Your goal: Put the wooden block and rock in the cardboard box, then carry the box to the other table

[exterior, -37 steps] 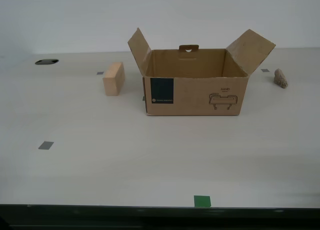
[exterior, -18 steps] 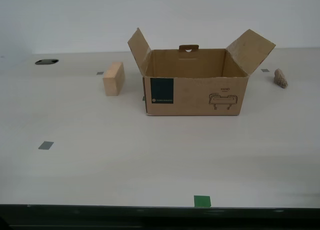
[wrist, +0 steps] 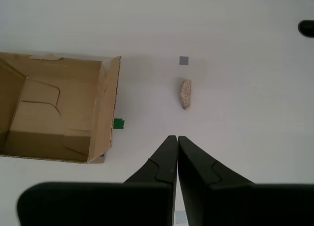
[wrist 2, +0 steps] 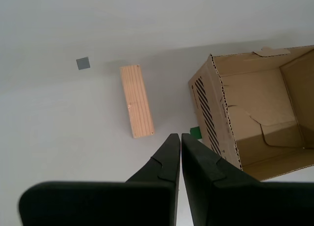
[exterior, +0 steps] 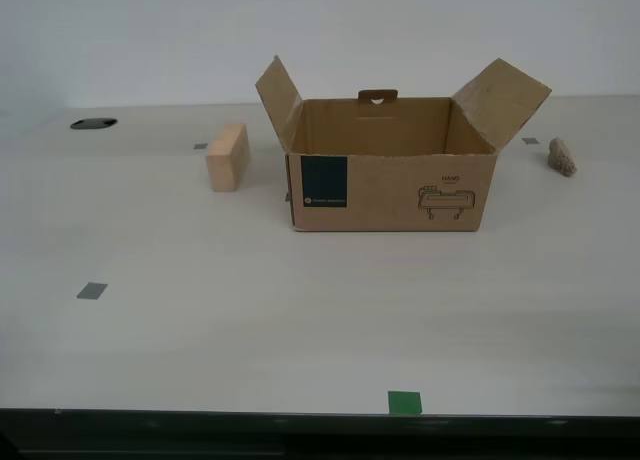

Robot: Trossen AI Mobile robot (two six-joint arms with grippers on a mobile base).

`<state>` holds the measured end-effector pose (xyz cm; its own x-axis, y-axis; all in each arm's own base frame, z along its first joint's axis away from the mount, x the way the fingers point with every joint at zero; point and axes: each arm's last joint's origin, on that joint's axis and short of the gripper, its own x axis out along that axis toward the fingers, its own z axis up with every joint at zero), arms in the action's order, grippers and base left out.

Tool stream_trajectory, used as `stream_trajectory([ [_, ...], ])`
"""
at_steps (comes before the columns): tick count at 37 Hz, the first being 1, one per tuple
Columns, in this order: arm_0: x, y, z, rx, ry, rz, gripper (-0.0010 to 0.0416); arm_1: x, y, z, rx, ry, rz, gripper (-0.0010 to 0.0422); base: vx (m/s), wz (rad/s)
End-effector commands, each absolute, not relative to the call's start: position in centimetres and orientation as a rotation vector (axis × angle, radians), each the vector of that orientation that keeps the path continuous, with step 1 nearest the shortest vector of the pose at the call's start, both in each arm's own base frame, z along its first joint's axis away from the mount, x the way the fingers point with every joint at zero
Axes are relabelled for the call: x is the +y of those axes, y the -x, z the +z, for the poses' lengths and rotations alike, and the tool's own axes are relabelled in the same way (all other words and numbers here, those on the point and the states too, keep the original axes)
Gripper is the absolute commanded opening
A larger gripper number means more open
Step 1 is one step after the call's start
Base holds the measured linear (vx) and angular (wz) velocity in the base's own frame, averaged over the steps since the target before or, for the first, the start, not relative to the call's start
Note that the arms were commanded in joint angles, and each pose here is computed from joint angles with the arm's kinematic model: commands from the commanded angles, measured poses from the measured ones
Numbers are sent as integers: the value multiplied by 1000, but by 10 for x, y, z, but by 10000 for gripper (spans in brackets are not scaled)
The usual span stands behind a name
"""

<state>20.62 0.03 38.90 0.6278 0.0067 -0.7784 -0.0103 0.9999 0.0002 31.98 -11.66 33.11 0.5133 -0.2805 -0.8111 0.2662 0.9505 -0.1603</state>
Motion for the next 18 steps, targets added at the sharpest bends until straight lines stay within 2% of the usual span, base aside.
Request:
stream_trajectory([
  [1,0,-207,390,885,6,10,3,-117,-320,332,969,18,-332,0,0,0],
  [18,0,-207,390,881,5,10,3,-117,-323,334,938,34,-321,0,0,0],
])
